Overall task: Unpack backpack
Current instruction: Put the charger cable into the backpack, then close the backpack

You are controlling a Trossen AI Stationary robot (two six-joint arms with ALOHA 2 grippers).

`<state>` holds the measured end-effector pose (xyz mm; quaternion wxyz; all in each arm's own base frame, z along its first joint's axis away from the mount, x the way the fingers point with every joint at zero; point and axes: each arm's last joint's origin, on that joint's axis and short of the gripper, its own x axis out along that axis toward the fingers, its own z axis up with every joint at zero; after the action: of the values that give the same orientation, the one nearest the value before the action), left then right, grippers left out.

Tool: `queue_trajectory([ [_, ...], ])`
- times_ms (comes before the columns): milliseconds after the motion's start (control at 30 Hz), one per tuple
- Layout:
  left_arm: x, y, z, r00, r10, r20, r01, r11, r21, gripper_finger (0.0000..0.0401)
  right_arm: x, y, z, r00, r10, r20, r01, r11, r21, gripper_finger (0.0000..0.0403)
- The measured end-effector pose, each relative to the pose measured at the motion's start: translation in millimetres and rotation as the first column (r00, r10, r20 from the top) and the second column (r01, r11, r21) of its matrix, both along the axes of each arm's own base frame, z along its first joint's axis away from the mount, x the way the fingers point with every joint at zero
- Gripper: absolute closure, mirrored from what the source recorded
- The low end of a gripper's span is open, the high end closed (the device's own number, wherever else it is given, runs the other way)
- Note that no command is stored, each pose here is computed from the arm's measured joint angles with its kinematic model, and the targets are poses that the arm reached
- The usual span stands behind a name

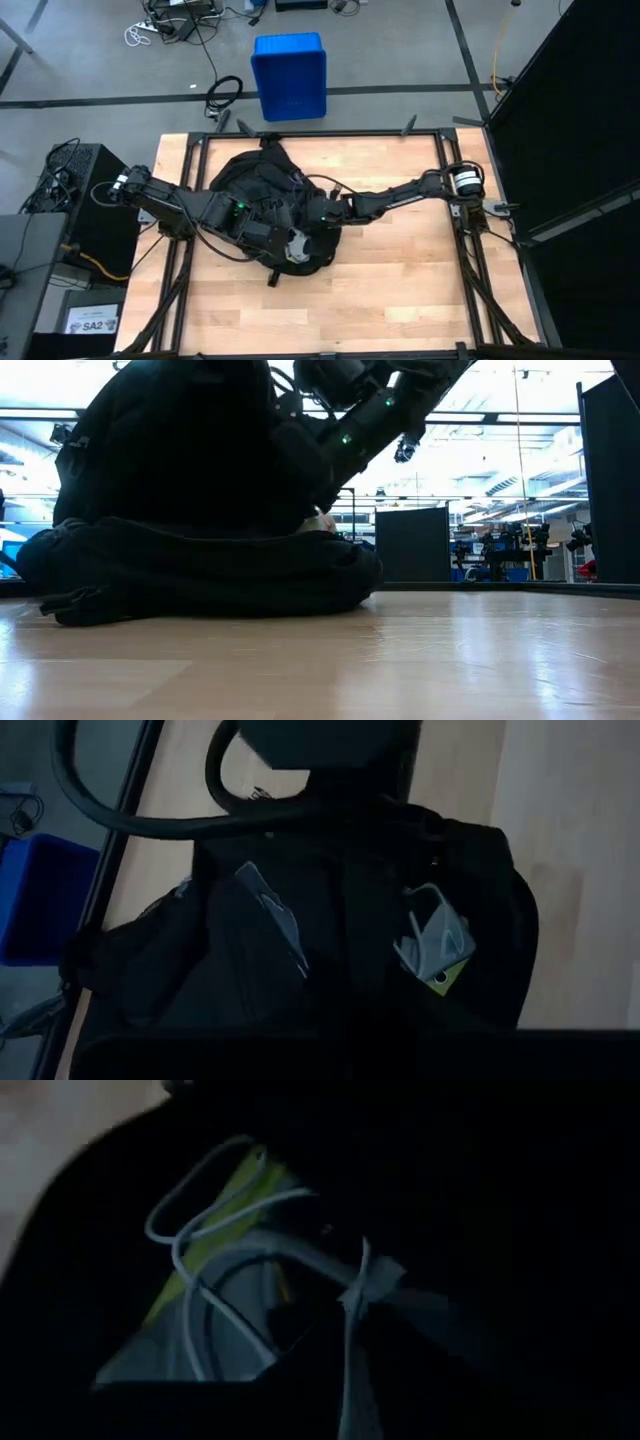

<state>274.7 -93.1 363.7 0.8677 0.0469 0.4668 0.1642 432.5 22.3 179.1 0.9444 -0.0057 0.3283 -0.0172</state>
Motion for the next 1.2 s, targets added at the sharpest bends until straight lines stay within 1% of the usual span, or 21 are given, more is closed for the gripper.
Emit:
queue_trajectory([
  [67, -0.1, 0.0, -0.1, 1.000, 0.001, -0.001, -0.001, 1.000, 0.000, 0.0394, 0.6, -0.4, 0.4, 1.000, 0.008, 0.006, -0.008, 1.000, 0.028, 0.0328],
  [167, -0.3, -0.1, -0.1, 1.000, 0.000, -0.003, 0.000, 1.000, 0.000, 0.0394, -0.2, 1.0, 3.2, 1.000, 0.013, 0.009, -0.013, 0.999, 0.030, 0.0261],
  [300, -0.6, 0.1, -0.2, 1.000, 0.007, -0.003, -0.007, 1.000, 0.001, 0.0394, -5.8, 8.6, 20.7, 0.999, 0.026, 0.037, -0.027, 0.999, 0.028, 0.0172],
  [400, -0.8, 0.1, -0.3, 1.000, 0.008, -0.005, -0.008, 1.000, 0.001, 0.0394, -14.6, 16.6, 33.2, 1.000, 0.006, 0.020, -0.006, 1.000, -0.008, 0.0128],
  [467, -0.7, 0.1, -0.3, 1.000, 0.008, -0.004, -0.008, 1.000, 0.001, 0.0394, -23.1, 22.2, 42.3, 1.000, -0.024, -0.003, 0.023, 0.998, -0.057, 0.0115],
  [533, -0.7, 0.1, -0.3, 1.000, 0.008, -0.004, -0.008, 1.000, 0.001, 0.0394, -33.0, 26.0, 51.0, 0.997, -0.068, -0.033, 0.063, 0.991, -0.118, 0.0112],
  [600, -0.8, 0.2, -0.3, 1.000, 0.008, -0.004, -0.008, 1.000, 0.001, 0.0394, -41.7, 29.5, 56.6, 0.992, -0.112, -0.063, 0.102, 0.983, -0.153, 0.0119],
  [733, -0.9, 0.2, -0.3, 1.000, 0.008, -0.005, -0.008, 1.000, 0.001, 0.0394, -51.0, 30.1, 53.3, 0.972, -0.189, -0.139, 0.171, 0.976, -0.134, 0.0145],
  [900, -0.8, 0.3, -0.3, 1.000, 0.009, -0.005, -0.009, 1.000, 0.001, 0.0394, -56.3, 24.2, 45.6, 0.939, -0.269, -0.216, 0.257, 0.963, -0.083, 0.0180],
  [1000, -1.0, 0.2, -0.4, 1.000, 0.009, -0.006, -0.009, 1.000, 0.001, 0.0394, -58.9, 17.9, 36.6, 0.923, -0.298, -0.245, 0.303, 0.953, -0.016, 0.0194],
  [1100, -1.4, -0.8, -0.4, 1.000, 0.006, -0.006, -0.006, 1.000, 0.002, 0.0394, -63.6, 10.9, 24.5, 0.905, -0.303, -0.298, 0.335, 0.940, 0.061, 0.0199],
  [1200, -1.5, -1.1, -0.4, 1.000, 0.004, -0.007, -0.004, 1.000, 0.002, 0.0394, -66.5, 4.7, 8.8, 0.909, -0.295, -0.296, 0.347, 0.927, 0.142, 0.0195],
])
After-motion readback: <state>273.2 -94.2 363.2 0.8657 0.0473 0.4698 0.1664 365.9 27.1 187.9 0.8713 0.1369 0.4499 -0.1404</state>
